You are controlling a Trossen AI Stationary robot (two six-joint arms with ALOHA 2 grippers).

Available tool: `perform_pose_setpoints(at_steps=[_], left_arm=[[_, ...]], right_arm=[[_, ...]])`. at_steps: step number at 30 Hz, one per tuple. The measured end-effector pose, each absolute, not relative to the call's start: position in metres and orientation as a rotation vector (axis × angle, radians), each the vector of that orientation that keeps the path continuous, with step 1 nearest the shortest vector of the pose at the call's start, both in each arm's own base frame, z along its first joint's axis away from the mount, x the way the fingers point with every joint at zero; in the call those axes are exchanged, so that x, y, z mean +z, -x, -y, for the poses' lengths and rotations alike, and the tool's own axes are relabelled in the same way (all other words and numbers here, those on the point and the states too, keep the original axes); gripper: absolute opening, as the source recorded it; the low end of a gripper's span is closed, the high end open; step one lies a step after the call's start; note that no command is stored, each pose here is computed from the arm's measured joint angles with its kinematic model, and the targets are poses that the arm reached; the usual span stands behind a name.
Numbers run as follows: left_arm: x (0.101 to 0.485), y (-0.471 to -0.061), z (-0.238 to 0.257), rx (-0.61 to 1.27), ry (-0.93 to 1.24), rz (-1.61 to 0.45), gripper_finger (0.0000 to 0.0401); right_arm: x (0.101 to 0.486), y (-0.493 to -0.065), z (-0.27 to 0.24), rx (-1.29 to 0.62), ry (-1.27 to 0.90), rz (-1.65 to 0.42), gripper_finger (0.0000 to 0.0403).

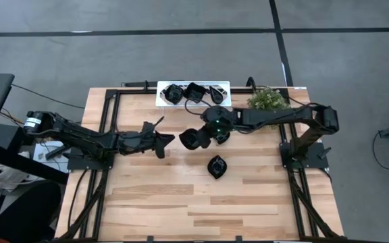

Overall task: Pick & Place Mini shaped plates
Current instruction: Stack the leaf-shaped plate on top of the other leaf-shaped plates on the shelf

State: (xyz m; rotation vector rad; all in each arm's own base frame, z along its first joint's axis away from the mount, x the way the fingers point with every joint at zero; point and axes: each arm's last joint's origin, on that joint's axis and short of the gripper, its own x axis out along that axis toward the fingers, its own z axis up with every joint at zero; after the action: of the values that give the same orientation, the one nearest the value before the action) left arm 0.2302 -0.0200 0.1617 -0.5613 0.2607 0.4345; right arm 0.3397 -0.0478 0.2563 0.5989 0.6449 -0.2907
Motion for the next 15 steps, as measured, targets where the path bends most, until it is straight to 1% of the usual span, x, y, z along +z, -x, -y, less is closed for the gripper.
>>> perform_pose_setpoints(at_steps=[3,6,12,15], left_arm=[[0.166,-0.232,0.020,0.421,0.577,-0.219,0.0053],[0.170,-0.233,0.020,0.405,0.591,-0.175,0.0065],[0.175,-0.235,0.021,0.377,0.610,-0.124,0.0105],[0.177,-0.235,0.021,0.362,0.617,-0.116,0.0126]], right_arm=[[0.265,-0.338,0.041,-0.334,-0.555,-0.593,0.0001],[0.273,-0.337,0.036,-0.378,-0.514,-0.535,0.0001],[0.282,-0.345,0.028,-0.435,-0.445,-0.390,0.0001],[0.283,-0.344,0.028,-0.475,-0.418,-0.371,0.0000]])
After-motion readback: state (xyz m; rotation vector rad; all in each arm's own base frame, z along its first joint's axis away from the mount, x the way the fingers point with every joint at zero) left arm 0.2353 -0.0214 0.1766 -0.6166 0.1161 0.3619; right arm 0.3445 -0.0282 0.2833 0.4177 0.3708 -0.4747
